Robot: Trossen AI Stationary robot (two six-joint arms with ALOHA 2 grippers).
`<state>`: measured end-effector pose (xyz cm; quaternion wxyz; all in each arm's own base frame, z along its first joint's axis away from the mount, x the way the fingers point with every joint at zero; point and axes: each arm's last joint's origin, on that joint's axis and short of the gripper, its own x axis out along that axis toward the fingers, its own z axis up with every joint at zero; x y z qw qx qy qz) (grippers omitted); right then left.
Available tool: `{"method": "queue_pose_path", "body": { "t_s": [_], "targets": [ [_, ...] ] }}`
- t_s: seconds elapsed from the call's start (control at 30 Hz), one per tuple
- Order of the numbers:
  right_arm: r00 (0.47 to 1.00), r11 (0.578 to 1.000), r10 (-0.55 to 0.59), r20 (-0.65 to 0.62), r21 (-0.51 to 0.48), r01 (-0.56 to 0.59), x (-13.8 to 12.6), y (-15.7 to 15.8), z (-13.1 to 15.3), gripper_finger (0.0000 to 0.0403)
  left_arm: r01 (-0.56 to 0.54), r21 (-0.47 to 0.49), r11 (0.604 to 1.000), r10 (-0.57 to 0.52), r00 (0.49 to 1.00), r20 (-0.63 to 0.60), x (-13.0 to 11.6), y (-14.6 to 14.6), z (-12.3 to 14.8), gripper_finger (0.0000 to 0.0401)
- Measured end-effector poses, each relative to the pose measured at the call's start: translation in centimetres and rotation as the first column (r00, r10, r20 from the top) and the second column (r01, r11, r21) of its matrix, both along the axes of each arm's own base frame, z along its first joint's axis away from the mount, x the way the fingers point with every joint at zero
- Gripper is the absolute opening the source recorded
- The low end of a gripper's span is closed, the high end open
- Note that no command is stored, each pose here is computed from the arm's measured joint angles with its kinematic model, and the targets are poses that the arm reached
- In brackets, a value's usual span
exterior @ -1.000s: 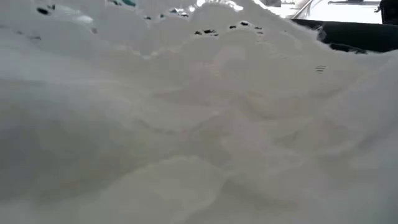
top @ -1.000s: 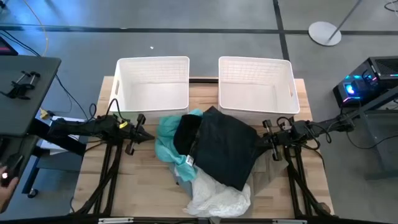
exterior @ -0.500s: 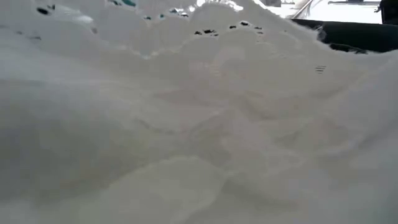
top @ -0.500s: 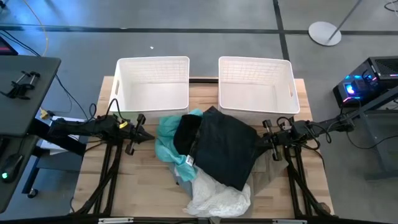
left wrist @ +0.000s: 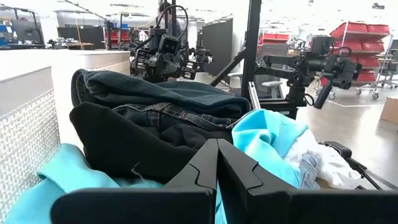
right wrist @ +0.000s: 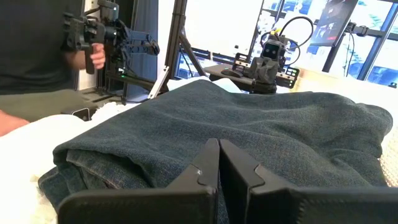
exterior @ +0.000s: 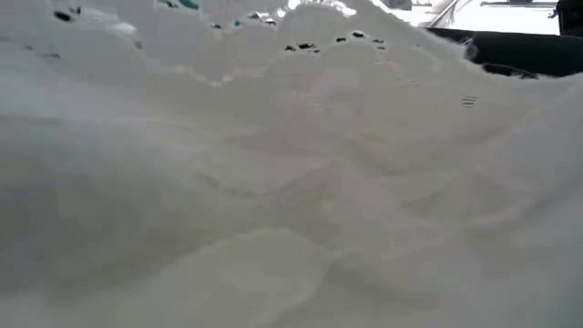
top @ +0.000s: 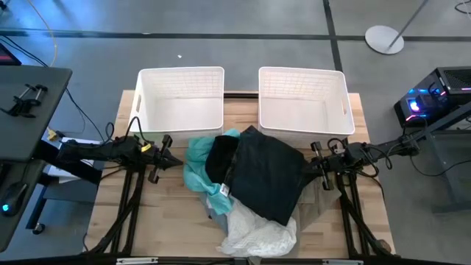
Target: Sort clothes
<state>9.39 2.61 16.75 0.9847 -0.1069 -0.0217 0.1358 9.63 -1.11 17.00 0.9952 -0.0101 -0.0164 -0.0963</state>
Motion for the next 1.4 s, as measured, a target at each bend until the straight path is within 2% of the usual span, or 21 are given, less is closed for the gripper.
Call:
{"method": "queue_pose_path", "body": {
  "t_s": [0.13,0.23,0.3,0.4,0.47,0.57,0.63,0.73,0.8,0.97,1.13,1.2,1.27,1.4],
  "targets": [
    [1.000,1.000,0.000,0.000,0.000,0.000,0.0,0.0,0.0,0.0000,0.003,-0.069,0.998,-0.003,1.000,-0.013,0.0,0.0,0.0,0.0001],
    [1.000,1.000,0.000,0.000,0.000,0.000,0.0,0.0,0.0,0.0000,0.005,-0.174,0.985,-0.011,0.999,-0.033,0.0,0.0,0.0,0.0001],
    [1.000,1.000,0.000,0.000,0.000,0.000,0.0,0.0,0.0,0.0000,-0.017,-0.185,0.983,0.011,1.000,-0.029,0.0,0.1,0.1,0.0001],
    [1.000,1.000,0.000,0.000,0.000,0.000,0.0,0.0,0.0,0.0000,-0.126,-0.154,0.980,0.132,0.991,0.032,0.0,0.4,0.6,0.0001],
    [1.000,1.000,0.000,0.000,0.000,0.000,0.0,0.0,0.0,0.0000,-0.152,-0.187,0.970,0.163,0.986,0.044,0.0,0.5,0.8,0.0001],
    [1.000,1.000,0.000,0.000,0.000,0.000,0.0,0.0,0.0,0.0000,-0.094,-0.266,0.959,0.133,0.982,0.133,-0.1,0.4,1.8,0.0001],
    [1.000,1.000,0.000,0.000,0.000,0.000,0.0,0.0,0.0,0.0000,-0.042,-0.277,0.960,0.110,0.966,0.235,-0.3,0.4,2.8,0.0001],
    [1.000,1.000,0.000,-0.001,0.000,0.000,0.0,0.0,0.0,0.0000,-0.004,-0.224,0.975,0.084,0.933,0.350,-0.4,0.3,3.9,0.0001],
    [1.000,1.000,0.000,0.000,0.000,0.000,0.0,0.0,0.0,0.0000,-0.002,-0.190,0.982,0.073,0.925,0.372,-0.2,0.1,4.1,0.0001],
    [1.000,1.000,0.000,0.000,0.000,0.000,0.0,0.0,0.0,0.0000,-0.026,0.017,1.000,0.020,0.957,0.291,1.1,-0.8,4.8,0.0001],
    [1.000,1.000,0.000,0.000,0.000,0.000,0.0,0.0,0.0,0.0000,-0.057,0.199,0.978,0.003,0.965,0.261,3.0,-2.2,8.3,0.0001],
    [1.000,1.000,0.000,-0.001,0.000,0.000,0.0,0.0,0.0,0.0000,-0.061,0.274,0.960,0.010,0.983,0.184,4.1,-3.0,9.7,0.0001],
    [1.000,1.000,0.000,-0.001,0.000,0.000,0.0,0.0,0.0,0.0000,-0.055,0.358,0.932,0.040,0.998,0.050,5.1,-3.9,10.6,0.0001],
    [1.000,1.000,0.000,0.000,0.000,0.000,0.0,0.0,0.0,0.0000,0.005,0.478,0.878,0.117,0.967,-0.225,6.9,-5.8,10.9,0.0001]
  ]
}}
